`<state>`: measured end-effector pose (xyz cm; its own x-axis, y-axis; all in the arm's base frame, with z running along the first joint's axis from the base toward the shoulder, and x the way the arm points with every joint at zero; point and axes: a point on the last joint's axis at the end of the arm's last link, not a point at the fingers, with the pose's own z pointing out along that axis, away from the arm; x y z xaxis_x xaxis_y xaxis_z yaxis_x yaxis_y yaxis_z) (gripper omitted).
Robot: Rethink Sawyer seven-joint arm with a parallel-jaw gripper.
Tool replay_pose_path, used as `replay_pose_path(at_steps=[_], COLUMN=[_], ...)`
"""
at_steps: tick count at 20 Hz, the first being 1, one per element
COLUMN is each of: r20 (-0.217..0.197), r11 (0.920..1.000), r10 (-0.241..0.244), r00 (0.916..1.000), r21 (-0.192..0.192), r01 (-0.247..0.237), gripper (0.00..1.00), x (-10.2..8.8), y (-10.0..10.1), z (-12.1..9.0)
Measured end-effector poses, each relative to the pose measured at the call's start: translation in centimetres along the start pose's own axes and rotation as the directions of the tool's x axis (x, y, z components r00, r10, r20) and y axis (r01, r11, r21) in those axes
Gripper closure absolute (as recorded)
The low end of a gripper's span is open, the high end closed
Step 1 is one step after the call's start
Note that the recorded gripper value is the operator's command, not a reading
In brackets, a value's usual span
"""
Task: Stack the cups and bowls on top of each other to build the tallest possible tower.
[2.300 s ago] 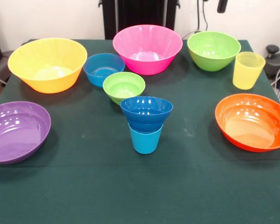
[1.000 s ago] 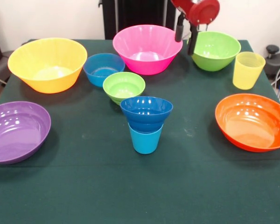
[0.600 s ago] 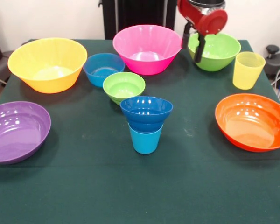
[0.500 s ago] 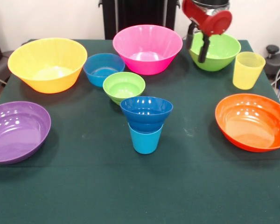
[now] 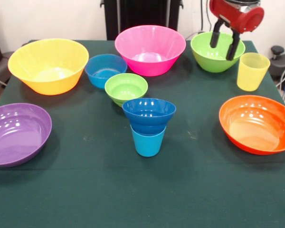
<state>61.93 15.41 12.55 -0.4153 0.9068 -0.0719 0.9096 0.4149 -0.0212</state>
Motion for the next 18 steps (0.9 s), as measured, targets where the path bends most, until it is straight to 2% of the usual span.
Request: replay_pose_path(at_steps=[4, 8, 10, 18], r20=[0.000, 0.002, 0.004, 0.018], r11=[0.9999, 0.9995, 0.9984, 0.9947], r10=[0.010, 0.031, 0.054, 0.095], r00=[1.0000, 0.9995, 0.9985, 0.9953], r21=[-0.002, -0.007, -0.017, -0.042], r01=[-0.010, -0.031, -0.054, -0.094], gripper=[0.00, 0.00, 0.00, 0.00], x=[1.0, 1.2, 1.0, -1.0], y=[0.2, 0.5, 1.0, 3.2], z=[-0.1, -0.3, -0.5, -0.1])
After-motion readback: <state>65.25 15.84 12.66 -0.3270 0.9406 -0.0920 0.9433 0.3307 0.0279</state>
